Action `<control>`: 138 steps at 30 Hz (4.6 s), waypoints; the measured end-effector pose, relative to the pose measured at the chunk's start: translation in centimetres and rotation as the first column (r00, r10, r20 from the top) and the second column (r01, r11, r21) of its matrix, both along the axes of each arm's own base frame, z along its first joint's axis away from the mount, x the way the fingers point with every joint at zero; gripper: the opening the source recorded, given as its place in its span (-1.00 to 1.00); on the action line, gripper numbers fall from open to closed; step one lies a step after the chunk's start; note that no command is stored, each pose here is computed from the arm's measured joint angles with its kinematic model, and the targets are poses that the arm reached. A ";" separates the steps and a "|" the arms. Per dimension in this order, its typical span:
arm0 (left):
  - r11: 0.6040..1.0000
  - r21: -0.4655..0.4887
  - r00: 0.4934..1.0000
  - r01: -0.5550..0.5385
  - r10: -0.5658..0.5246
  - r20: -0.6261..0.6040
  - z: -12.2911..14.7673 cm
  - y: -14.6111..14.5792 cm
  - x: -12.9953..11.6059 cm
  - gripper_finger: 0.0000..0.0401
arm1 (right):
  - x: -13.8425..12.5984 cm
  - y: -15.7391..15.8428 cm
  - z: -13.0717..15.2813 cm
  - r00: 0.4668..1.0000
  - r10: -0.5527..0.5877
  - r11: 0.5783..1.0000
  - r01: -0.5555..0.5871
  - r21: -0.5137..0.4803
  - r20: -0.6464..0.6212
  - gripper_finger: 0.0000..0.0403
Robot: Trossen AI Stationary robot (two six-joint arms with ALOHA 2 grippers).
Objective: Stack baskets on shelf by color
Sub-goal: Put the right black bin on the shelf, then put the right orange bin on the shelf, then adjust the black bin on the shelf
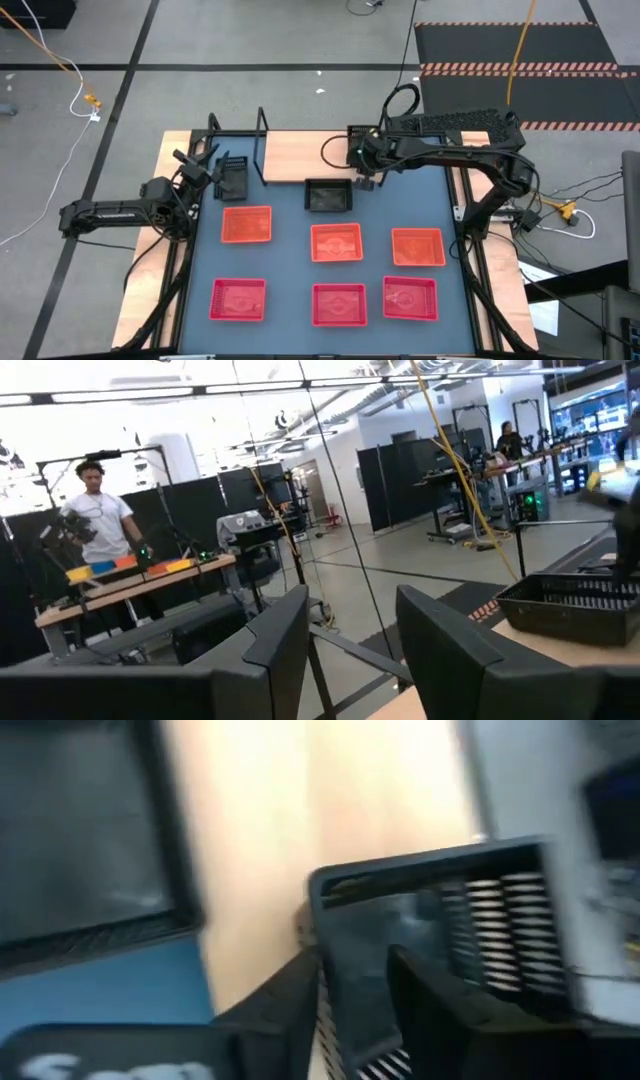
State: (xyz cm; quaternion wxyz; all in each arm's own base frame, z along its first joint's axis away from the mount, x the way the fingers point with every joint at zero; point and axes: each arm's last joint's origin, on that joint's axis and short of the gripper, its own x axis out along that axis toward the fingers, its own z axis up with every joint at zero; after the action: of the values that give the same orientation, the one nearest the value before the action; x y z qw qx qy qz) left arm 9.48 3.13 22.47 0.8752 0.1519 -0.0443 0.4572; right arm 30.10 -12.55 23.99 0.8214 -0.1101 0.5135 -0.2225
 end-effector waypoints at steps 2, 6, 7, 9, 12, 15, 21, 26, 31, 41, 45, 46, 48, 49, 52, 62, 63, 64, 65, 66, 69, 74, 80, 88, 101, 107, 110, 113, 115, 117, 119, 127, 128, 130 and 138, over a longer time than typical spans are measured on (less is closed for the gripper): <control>1.000 -0.003 1.000 0.001 -0.001 0.007 0.0 0.0 0.0 -0.24 | -0.6 1.0 1.9 0.998 -0.029 0.999 0.031 -0.026 0.063 -0.28; 1.000 -0.014 1.000 0.006 -0.005 0.023 0.0 0.0 0.0 -0.24 | -2.3 3.5 6.0 0.962 -0.037 0.999 0.030 0.028 0.271 -0.18; 1.000 -0.016 1.000 0.007 -0.006 0.026 0.0 0.0 0.0 -0.24 | -2.7 4.1 6.9 0.948 -0.043 0.998 0.029 0.048 0.316 -0.17; 1.000 -0.023 0.999 0.015 -0.014 0.037 0.0 0.0 0.0 -0.24 | -3.6 5.1 8.0 0.924 -0.079 0.994 0.046 0.098 0.373 -0.17; 0.997 -0.036 0.995 0.070 -0.067 0.070 0.0 -0.1 0.1 -0.24 | -4.9 7.1 8.1 0.914 -0.158 0.975 0.084 0.205 0.374 -0.19; 0.987 -0.054 0.985 0.150 -0.144 0.095 -0.1 -0.2 0.3 -0.24 | -5.9 9.8 6.1 0.913 -0.251 0.932 0.137 0.337 0.322 -0.23; 0.969 -0.113 0.974 0.219 -0.211 0.083 -0.8 -0.3 0.8 -0.24 | -6.7 15.1 3.1 0.895 -0.362 0.832 0.185 0.522 0.260 -0.28; 0.955 -0.190 0.973 0.227 -0.218 0.070 -1.6 -0.2 1.4 -0.24 | -7.5 17.6 0.9 0.869 -0.471 0.748 0.301 0.592 0.153 -0.28; 0.941 -0.254 0.974 0.226 -0.219 0.056 -2.3 -0.2 2.1 -0.24 | -9.2 18.2 -2.3 0.818 -0.575 0.663 0.457 0.593 0.011 -0.28; 0.924 -0.311 0.974 0.224 -0.217 0.059 -2.9 -0.1 2.7 -0.24 | -10.3 18.2 -7.1 0.800 -0.596 0.548 0.471 0.691 -0.072 -0.28; 0.924 -0.309 0.974 0.224 -0.217 0.059 -2.9 -0.1 2.7 -0.24 | -11.1 17.6 -8.1 0.783 -0.612 0.549 0.520 0.655 -0.108 -0.33; 0.924 -0.309 0.974 0.224 -0.217 0.059 -2.8 -0.1 2.7 -0.24 | -11.2 17.5 -8.2 0.779 -0.616 0.547 0.530 0.648 -0.117 -0.38; 0.924 -0.308 0.974 0.225 -0.216 0.062 -2.8 -0.1 2.7 -0.24 | -11.2 17.5 -8.0 0.781 -0.606 0.534 0.543 0.649 -0.155 -0.53; 0.924 -0.308 0.974 0.225 -0.216 0.062 -2.8 -0.1 2.7 -0.24 | -11.2 17.5 -7.9 0.784 -0.597 0.532 0.545 0.648 -0.169 -0.64; 0.924 -0.309 0.974 0.226 -0.216 0.066 -2.8 -0.1 2.7 -0.24 | -11.0 17.6 -6.8 0.798 -0.573 0.552 0.544 0.632 -0.186 -0.93; 0.906 -0.347 0.970 0.241 -0.210 0.125 -2.8 -0.1 2.7 -0.24 | -9.0 16.4 4.4 0.833 -0.541 0.801 0.468 0.374 0.118 -0.99; 0.907 -0.347 0.970 0.241 -0.210 0.124 -2.8 -0.1 2.7 -0.24 | -8.4 16.2 5.4 0.842 -0.506 0.839 0.431 0.334 0.186 -0.99; 0.907 -0.346 0.970 0.241 -0.210 0.124 -2.8 -0.1 2.7 -0.24 | -7.8 16.0 6.3 0.853 -0.460 0.875 0.389 0.290 0.245 -1.00; 0.906 -0.347 0.970 0.241 -0.211 0.125 -2.8 -0.1 2.7 -0.24 | -7.0 15.9 7.2 0.865 -0.407 0.907 0.343 0.246 0.293 -1.00; 0.906 -0.347 0.970 0.241 -0.210 0.125 -2.8 -0.1 2.7 -0.24 | -6.2 15.6 7.8 0.883 -0.336 0.939 0.288 0.186 0.329 -1.00; 0.907 -0.346 0.970 0.241 -0.210 0.125 -2.8 -0.1 2.7 -0.24 | -2.9 14.4 9.9 0.900 -0.086 0.994 0.106 -0.023 0.428 -1.00; 0.906 -0.347 0.970 0.240 -0.210 0.125 -2.8 -0.1 2.7 -0.24 | 2.2 10.2 10.7 0.876 0.245 0.925 -0.082 -0.372 0.416 -1.00; 0.908 -0.344 0.971 0.238 -0.210 0.118 -2.8 -0.1 2.7 -0.24 | 5.2 2.4 6.0 0.878 0.327 0.930 -0.234 -0.284 0.349 -1.00; 0.911 -0.343 0.973 0.229 -0.211 0.090 -3.0 -0.1 2.7 -0.24 | 6.5 -0.9 0.9 0.900 0.339 0.940 -0.313 -0.136 0.275 -1.00; 0.917 -0.335 0.975 0.219 -0.193 0.107 -2.8 0.1 2.7 -0.24 | 7.1 -1.2 -2.0 0.928 0.227 0.966 -0.254 0.055 0.296 -1.00; 0.916 -0.341 0.977 0.213 -0.193 0.091 -3.0 0.1 2.7 -0.24 | 7.1 -1.2 -2.1 0.930 0.223 0.966 -0.251 0.060 0.294 -0.99; 0.915 -0.342 0.977 0.212 -0.193 0.088 -3.0 0.1 2.7 -0.24 | 7.1 -1.2 -2.1 0.929 0.228 0.965 -0.254 0.057 0.291 -0.95; 0.915 -0.342 0.977 0.212 -0.193 0.088 -3.0 0.1 2.7 -0.24 | 7.1 -1.2 -2.0 0.929 0.230 0.965 -0.256 0.055 0.290 -0.88; 0.915 -0.342 0.977 0.212 -0.193 0.088 -3.0 0.1 2.7 -0.24 | 7.1 -1.2 -2.1 0.929 0.236 0.964 -0.260 0.051 0.287 -0.84; 0.915 -0.342 0.977 0.212 -0.193 0.088 -3.0 0.1 2.7 -0.24 | 7.1 -1.2 -2.0 0.928 0.239 0.965 -0.261 0.042 0.285 -0.79; 0.915 -0.342 0.977 0.212 -0.193 0.088 -3.0 0.1 2.7 -0.24 | 7.1 -1.3 -2.0 0.929 0.239 0.967 -0.255 0.022 0.282 -0.71; 0.916 -0.342 0.977 0.212 -0.193 0.087 -3.0 0.1 2.7 -0.24 | 6.1 -1.0 0.9 0.917 0.233 0.972 -0.230 -0.047 0.325 -0.34; 0.915 -0.343 0.977 0.211 -0.193 0.086 -3.0 0.1 2.7 -0.24 | 5.7 -0.9 1.5 0.923 0.223 0.975 -0.216 -0.057 0.315 -0.29; 0.915 -0.346 0.978 0.209 -0.193 0.081 -3.1 0.1 2.7 -0.24 | 4.5 -0.6 2.7 0.939 0.201 0.979 -0.192 -0.061 0.279 -0.22; 0.912 -0.355 0.979 0.204 -0.194 0.065 -3.3 0.1 2.7 -0.24 | 1.1 -0.6 2.3 0.990 0.137 0.989 -0.138 0.049 0.037 -0.16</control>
State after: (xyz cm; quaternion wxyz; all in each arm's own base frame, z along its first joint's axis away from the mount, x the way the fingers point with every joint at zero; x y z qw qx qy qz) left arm 12.17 3.25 19.18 0.9293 -0.0227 0.0123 0.3683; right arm 31.24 -13.10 26.33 0.8458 -0.1206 0.4964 -0.1539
